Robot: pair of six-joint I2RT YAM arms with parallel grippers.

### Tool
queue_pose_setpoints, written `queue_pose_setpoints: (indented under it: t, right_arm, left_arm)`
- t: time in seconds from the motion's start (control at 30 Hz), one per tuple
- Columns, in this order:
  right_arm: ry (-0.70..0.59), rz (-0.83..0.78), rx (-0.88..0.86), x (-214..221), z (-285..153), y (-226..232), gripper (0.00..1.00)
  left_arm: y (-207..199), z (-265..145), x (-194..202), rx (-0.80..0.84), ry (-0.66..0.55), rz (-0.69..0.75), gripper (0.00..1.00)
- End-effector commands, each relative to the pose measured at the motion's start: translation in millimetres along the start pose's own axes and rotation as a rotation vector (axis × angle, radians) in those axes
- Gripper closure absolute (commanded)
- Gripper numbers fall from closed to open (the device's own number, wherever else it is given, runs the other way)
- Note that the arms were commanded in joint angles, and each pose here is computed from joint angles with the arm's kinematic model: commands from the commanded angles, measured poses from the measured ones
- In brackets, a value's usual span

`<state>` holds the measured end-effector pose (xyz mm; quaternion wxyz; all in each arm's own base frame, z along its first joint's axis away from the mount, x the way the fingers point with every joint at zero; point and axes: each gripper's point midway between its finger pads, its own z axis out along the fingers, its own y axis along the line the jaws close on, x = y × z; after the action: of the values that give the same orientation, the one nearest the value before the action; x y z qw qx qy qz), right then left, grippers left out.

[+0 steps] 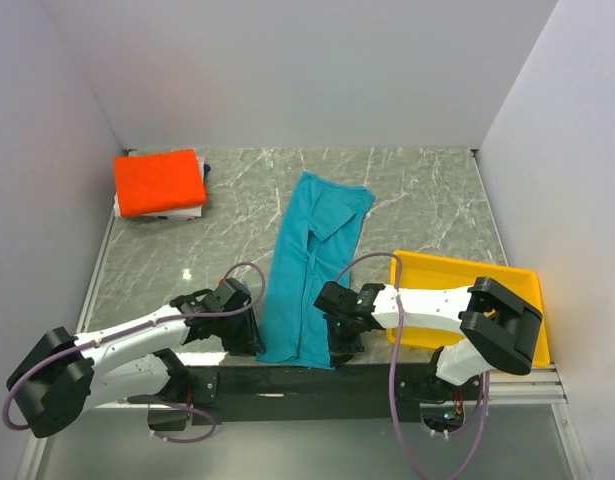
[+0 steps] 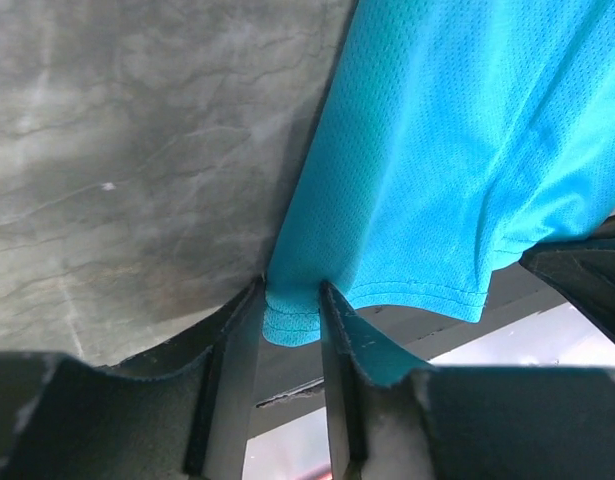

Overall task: Fold and stack the t-shirts
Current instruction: Fold the tshirt

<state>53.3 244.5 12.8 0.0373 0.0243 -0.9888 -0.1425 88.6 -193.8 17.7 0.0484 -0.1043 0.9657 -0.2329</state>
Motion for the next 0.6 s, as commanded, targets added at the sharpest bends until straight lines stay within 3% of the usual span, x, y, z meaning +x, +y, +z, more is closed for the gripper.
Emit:
queue_pose_setpoints:
  t: [0.0, 0.2, 0.3, 0.57]
  right_arm:
    - [-0.014, -0.014, -0.009, -3, 0, 6, 0.97]
    - [-0.021, -0.021, -0.011, -5, -1, 7, 0.99]
    - [-0.021, -0.026, -0.015, -4, -5, 9, 1.00]
    - [0.008, -0.022, -0.031, 13, -21, 0, 1.00]
  left_arm:
    - [3, 5, 5, -0.010, 0.027, 0.008, 0.65]
    - [4, 9, 8, -0.013, 0.053, 0.014, 0.82]
    - [-1, 9, 8, 0.009, 0.056, 0.033, 0.99]
    - [-5, -13, 4, -0.015, 0.029, 0.049, 1.00]
